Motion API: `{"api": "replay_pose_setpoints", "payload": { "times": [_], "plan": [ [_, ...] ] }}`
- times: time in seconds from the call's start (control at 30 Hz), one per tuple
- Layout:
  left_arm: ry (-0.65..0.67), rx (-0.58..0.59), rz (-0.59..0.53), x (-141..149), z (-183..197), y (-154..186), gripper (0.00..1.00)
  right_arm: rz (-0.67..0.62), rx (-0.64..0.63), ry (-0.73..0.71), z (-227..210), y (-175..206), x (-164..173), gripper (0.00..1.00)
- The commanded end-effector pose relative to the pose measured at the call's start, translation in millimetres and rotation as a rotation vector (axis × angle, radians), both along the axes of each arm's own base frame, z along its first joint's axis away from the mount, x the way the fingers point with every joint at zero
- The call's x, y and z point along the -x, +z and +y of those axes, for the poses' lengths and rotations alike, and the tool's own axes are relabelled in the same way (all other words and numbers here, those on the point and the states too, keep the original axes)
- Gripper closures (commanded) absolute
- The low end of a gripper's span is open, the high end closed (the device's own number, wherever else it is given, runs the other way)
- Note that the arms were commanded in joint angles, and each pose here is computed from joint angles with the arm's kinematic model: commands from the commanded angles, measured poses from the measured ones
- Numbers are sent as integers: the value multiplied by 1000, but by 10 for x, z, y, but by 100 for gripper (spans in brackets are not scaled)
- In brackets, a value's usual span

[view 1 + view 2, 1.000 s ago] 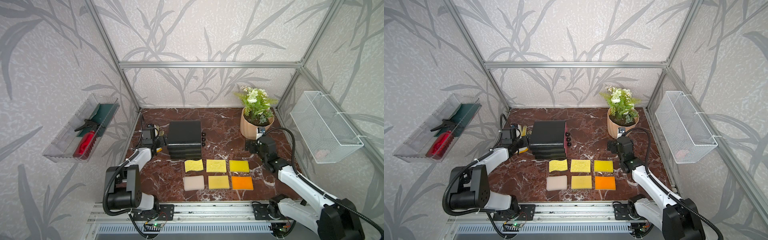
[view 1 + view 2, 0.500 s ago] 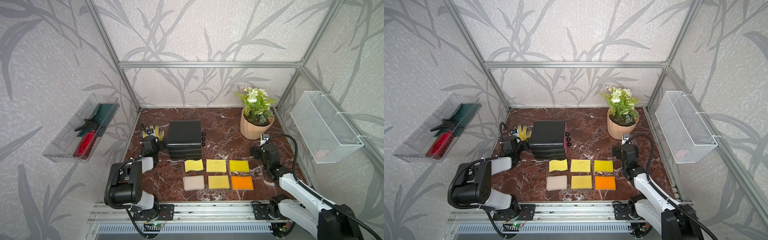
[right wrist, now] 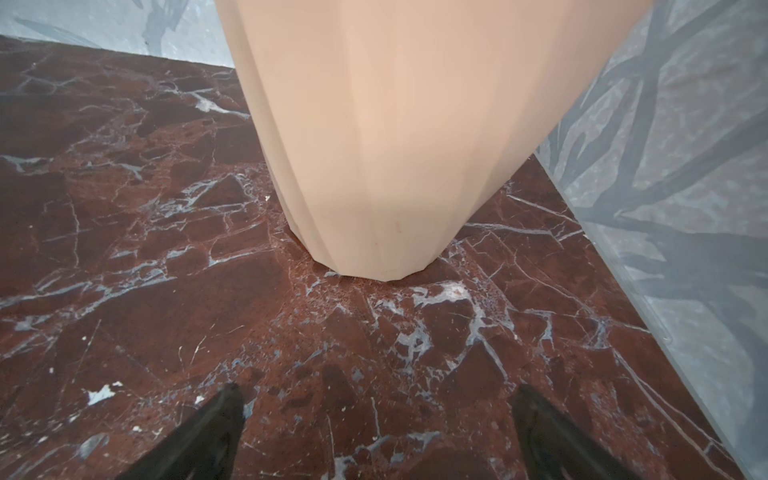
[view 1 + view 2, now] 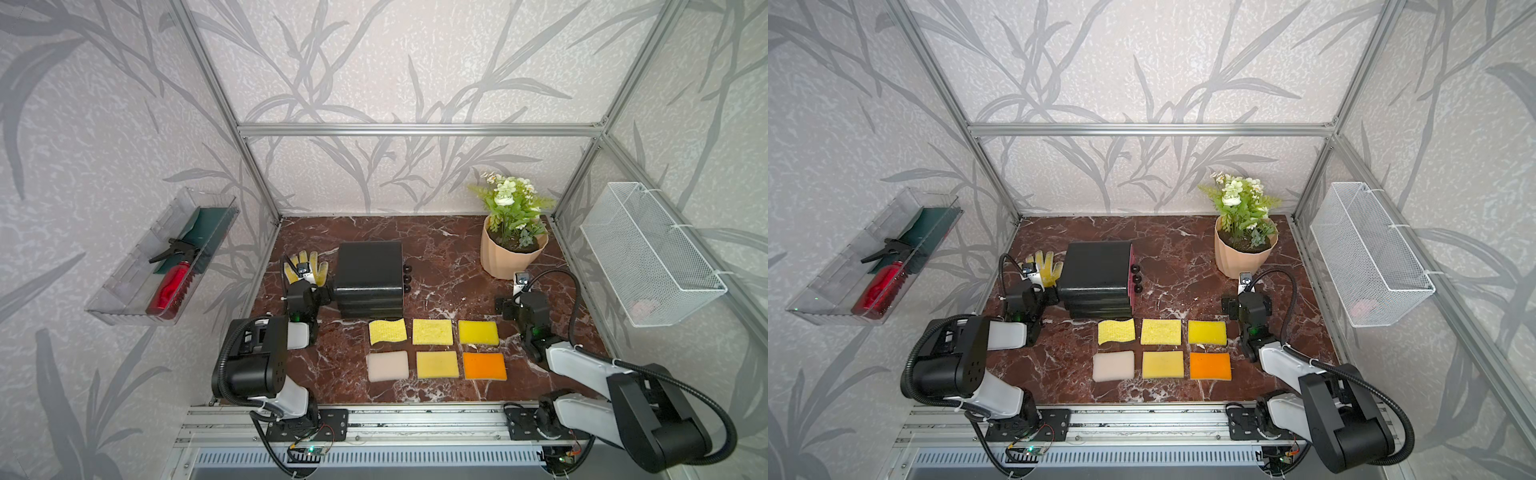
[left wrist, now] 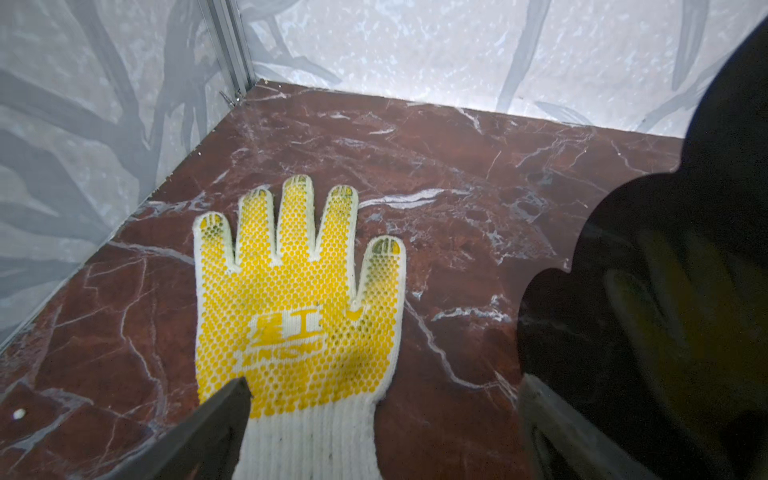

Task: Take the sponge out of the drawer
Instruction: Reset both arms

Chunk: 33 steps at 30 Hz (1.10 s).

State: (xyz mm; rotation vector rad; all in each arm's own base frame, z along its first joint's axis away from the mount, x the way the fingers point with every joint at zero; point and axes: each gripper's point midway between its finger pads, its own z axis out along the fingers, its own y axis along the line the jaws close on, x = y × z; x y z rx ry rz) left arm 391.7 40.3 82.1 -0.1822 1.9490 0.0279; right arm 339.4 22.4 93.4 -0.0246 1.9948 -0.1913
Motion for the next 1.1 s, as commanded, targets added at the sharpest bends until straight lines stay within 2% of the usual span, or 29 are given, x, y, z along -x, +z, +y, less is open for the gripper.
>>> {"api": "replay_pose_setpoints", "payload": {
  "times": [0.0,0.17,0.3,0.43,0.53,0.63,0.73,0.8,1.07],
  "plan": [
    [-14,-27,-48,-38,-4,117,1,-161,-4,42,84,338,-216,1],
    [-12,-31,-61,-40,0,130,1,-153,33,121,226,315,-374,1],
    [-13,-32,-59,-38,-6,125,1,-164,55,149,234,223,-336,1],
    [-12,-33,-59,-38,-5,124,1,-265,65,138,214,108,-345,1],
    [-9,-34,-58,-41,0,124,0,-168,47,190,287,58,-375,1],
    [-9,-34,-58,-44,1,127,1,-182,40,155,225,52,-502,1],
    [-8,-34,-59,-46,2,131,1,-111,-5,89,73,4,-577,1],
    [-7,-35,-57,-44,4,122,1,-115,-37,80,14,-3,-582,1],
    [-9,-37,-58,-41,-6,128,1,-119,-35,80,11,5,-584,1]
  ]
}}
